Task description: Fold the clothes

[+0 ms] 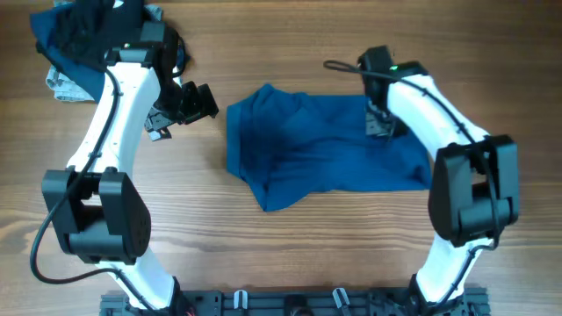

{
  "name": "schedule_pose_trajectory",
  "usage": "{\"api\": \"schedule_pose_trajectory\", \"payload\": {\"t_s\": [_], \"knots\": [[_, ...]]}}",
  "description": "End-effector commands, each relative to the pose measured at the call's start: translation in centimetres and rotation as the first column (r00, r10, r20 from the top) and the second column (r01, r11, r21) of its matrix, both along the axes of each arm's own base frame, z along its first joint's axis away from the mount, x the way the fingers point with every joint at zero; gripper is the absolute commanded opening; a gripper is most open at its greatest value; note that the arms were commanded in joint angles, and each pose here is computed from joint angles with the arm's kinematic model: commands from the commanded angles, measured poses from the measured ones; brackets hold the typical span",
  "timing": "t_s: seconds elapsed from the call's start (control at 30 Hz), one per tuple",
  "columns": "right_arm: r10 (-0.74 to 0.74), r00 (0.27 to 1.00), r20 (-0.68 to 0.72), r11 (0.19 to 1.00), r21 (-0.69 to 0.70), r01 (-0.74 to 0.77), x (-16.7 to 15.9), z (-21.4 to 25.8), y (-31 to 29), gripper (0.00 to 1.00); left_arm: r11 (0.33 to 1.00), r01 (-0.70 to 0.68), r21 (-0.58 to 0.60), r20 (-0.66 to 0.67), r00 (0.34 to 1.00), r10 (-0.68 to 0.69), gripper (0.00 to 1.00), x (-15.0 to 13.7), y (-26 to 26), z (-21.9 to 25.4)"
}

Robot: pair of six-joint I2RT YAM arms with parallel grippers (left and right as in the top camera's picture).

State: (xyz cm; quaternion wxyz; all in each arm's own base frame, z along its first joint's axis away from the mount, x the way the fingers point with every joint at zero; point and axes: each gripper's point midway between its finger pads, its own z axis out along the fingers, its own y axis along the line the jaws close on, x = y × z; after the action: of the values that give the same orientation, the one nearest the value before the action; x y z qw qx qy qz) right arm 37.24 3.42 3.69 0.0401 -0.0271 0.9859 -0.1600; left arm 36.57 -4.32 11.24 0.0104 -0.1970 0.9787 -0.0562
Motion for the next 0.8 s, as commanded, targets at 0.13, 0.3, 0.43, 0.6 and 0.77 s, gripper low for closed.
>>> {"api": "schedule_pose_trajectory", "payload": {"t_s": [0.13,0.3,0.43,0.6,0.77], "knots": [[0.043,0.998,-0.041,0.948,0.316,-0.027,-1.1,-1.6,8.1,0.75,1.0,-0.002,-0.013,0.009,1.0,0.002,1.0,-0.1,0.1,0.4],[-0.008,1.0,-0.001,0.951,0.309,0.008,0.6,2.2,7.7,1.0,1.0,-0.002,-0.013,0.009,1.0,0.002,1.0,-0.1,0.1,0.4],[-0.062,0.988,0.144,0.941,0.339,0.01,3.7,9.4,6.3,0.99,1.0,-0.002,-0.013,0.009,1.0,0.002,1.0,-0.1,0.1,0.4],[-0.138,0.971,0.195,0.907,0.418,0.045,5.2,11.4,3.6,0.16,1.0,-0.002,-0.013,0.01,1.0,0.002,1.0,0.0,0.1,0.4],[-0.128,0.989,0.075,0.858,0.508,0.073,4.0,5.8,4.9,0.04,1.0,-0.002,-0.012,0.008,1.0,0.002,1.0,-0.1,0.1,0.4]]}}
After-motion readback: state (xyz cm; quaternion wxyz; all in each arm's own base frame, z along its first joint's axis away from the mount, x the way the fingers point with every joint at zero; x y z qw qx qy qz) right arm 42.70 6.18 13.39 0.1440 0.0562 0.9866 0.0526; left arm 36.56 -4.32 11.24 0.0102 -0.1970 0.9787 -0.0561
